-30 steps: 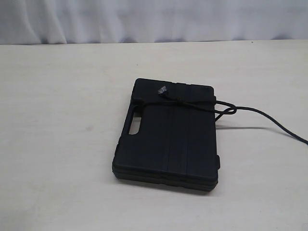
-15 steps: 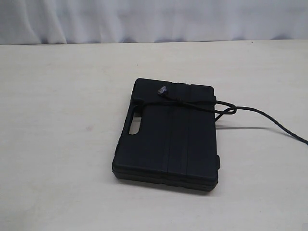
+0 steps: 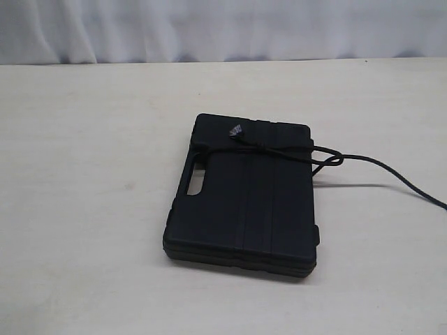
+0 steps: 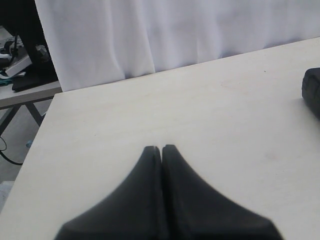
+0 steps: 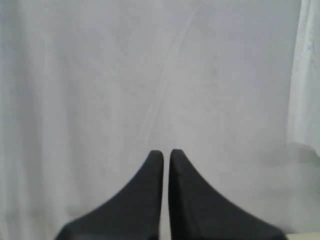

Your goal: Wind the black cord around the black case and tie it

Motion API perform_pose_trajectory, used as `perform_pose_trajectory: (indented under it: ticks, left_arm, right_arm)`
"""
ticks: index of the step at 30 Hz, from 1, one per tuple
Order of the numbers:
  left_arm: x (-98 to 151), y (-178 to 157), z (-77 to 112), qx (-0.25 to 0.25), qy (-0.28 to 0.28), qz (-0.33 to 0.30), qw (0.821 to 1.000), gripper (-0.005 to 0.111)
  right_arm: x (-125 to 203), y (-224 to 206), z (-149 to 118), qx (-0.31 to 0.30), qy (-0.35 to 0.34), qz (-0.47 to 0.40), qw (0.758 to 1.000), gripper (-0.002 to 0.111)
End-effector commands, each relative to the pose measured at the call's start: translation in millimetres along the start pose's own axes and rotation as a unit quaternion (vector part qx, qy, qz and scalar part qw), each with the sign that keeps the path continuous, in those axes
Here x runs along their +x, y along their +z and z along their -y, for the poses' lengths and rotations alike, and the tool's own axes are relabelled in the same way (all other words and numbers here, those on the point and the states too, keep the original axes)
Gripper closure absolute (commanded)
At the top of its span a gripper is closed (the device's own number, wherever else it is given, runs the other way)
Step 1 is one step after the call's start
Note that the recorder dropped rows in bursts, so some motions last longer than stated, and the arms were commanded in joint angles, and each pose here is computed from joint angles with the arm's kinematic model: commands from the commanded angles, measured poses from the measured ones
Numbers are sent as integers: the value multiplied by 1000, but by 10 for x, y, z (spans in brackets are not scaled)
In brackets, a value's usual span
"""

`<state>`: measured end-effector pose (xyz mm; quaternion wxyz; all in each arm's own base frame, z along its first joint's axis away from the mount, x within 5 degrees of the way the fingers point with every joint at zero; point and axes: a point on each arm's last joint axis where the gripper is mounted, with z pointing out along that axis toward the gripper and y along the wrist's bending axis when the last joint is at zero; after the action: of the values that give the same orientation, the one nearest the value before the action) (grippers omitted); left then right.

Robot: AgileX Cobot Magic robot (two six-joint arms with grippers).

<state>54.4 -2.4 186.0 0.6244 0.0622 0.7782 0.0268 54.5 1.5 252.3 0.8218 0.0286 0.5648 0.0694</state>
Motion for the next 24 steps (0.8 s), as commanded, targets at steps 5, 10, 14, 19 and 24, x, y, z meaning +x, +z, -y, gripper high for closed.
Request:
perform_pose_trajectory:
  ticks: [5, 10, 14, 19, 24]
  left_arm:
    - [3, 0, 1, 0, -2, 2, 1000, 107]
    - [3, 0, 1, 0, -2, 2, 1000, 107]
    - [5, 0, 2, 0, -3, 1, 1000, 107]
    - [5, 0, 2, 0, -3, 1, 1000, 107]
    - [5, 0, 2, 0, -3, 1, 1000, 107]
  right_arm:
    - [30, -58, -13, -15, -25, 48, 998, 104]
    - [111, -94, -58, -47, -104, 7, 993, 104]
    - [184, -95, -44, -47, -117, -33, 991, 104]
    - [275, -105, -15, -36, -105, -85, 990, 104]
    - [443, -151, 29, -20, -96, -183, 978, 104]
